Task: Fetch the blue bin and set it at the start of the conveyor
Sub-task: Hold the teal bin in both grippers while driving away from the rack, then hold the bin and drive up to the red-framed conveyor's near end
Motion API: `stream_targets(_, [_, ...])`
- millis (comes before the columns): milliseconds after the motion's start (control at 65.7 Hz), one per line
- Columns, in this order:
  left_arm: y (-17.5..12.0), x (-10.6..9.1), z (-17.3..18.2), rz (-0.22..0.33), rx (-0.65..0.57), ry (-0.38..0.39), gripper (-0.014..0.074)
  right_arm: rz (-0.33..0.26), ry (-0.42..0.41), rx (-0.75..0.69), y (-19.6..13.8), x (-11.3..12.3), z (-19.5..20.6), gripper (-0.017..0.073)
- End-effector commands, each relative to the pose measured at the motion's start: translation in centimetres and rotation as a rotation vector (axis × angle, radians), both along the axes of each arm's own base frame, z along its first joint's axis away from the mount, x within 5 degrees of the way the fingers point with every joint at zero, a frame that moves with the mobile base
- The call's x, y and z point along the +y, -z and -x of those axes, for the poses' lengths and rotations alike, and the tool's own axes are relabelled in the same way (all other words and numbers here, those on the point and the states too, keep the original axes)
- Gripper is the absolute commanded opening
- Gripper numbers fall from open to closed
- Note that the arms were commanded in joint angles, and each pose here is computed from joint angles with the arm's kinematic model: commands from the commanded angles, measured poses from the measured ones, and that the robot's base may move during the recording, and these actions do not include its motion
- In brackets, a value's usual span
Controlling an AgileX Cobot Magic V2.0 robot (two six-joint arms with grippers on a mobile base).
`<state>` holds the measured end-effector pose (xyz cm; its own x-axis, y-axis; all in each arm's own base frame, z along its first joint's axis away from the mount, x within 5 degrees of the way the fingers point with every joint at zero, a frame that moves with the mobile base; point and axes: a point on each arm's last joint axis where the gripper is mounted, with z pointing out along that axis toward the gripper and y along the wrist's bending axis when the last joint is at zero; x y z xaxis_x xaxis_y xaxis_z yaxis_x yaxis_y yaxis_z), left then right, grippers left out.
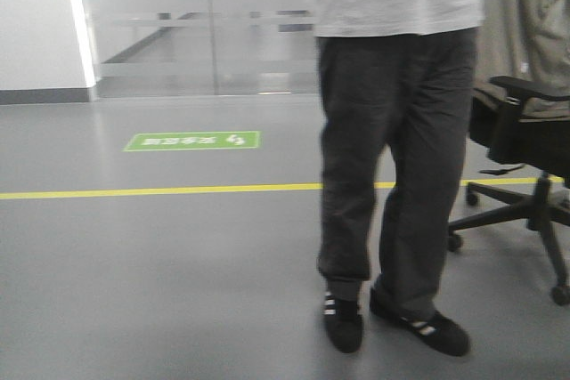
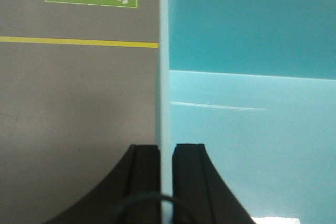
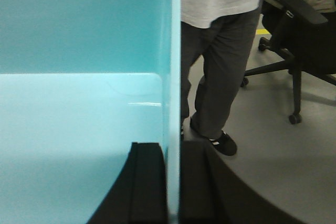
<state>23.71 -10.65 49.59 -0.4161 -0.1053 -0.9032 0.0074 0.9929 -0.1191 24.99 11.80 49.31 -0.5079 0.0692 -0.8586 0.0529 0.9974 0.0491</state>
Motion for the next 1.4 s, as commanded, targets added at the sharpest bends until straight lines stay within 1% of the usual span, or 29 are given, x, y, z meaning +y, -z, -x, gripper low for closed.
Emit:
stream_targets(0, [-0.95,-0.29,0.28,0.018,-0.066,0.037,-0.0111,0.004,-0.002,-0.033,-0.7,-0.28,0.33,-0.0163])
stream_targets(1385, [-0.95,-0.29,0.28,0.018,-0.066,0.037,-0.0111,0.004,-0.002,-0.033,-0.7,-0.28,0.33,-0.0163])
